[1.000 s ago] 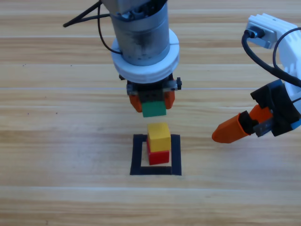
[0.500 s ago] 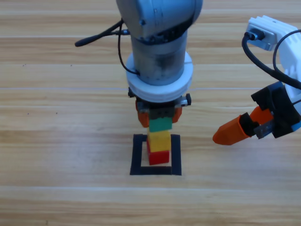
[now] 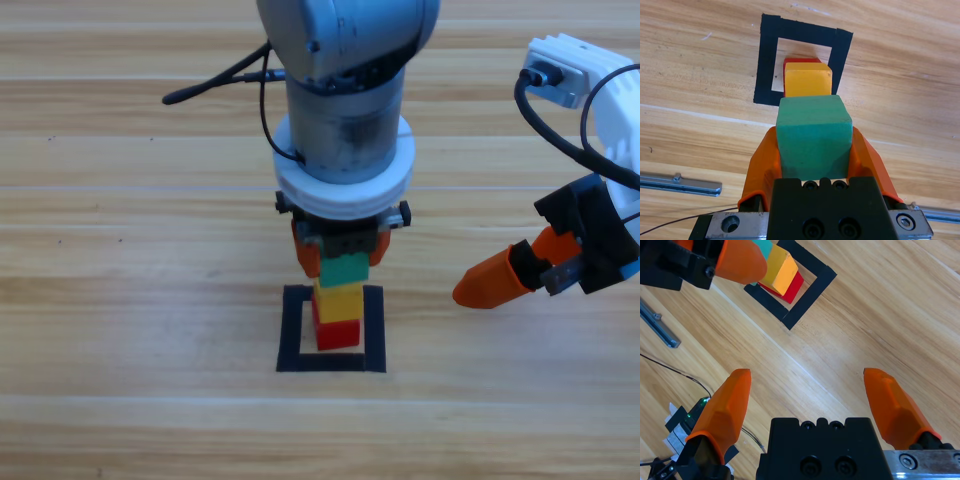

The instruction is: Stack the blocks in the rectangular block: red at the bottom, yellow in the middle, green on top

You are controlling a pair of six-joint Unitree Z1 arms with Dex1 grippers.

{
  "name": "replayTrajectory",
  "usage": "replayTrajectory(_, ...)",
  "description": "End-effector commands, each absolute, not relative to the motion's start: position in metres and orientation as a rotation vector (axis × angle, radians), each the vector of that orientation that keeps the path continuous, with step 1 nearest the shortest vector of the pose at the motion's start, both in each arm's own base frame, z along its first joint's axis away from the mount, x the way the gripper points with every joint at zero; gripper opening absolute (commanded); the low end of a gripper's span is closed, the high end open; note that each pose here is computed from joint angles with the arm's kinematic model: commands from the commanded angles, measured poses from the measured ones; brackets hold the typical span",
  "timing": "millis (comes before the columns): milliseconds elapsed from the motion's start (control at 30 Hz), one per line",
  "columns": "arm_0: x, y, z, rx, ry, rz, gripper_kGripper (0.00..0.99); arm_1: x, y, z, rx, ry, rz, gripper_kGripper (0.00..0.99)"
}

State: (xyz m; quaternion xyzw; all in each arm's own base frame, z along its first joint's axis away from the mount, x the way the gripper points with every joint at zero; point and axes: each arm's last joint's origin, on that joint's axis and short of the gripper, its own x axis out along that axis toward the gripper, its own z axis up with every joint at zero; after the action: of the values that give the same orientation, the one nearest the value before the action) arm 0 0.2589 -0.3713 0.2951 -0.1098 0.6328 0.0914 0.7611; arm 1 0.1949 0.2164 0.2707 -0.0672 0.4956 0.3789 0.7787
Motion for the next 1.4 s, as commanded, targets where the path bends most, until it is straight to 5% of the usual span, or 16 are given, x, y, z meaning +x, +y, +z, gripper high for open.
replayTrajectory(33, 0.258, -0.387, 0.268, -0.195, 1.426, 0.222, 0.094, 0.190, 0.218, 0.267, -0.165, 1.045, 0.828, 0.988)
replayTrajectory(1400, 0.287, -0.372, 0.256, -0.185, 1.467, 0.241, 0.094, 0.189, 0.217, 0.267, -0.164, 1.046, 0.833, 0.988)
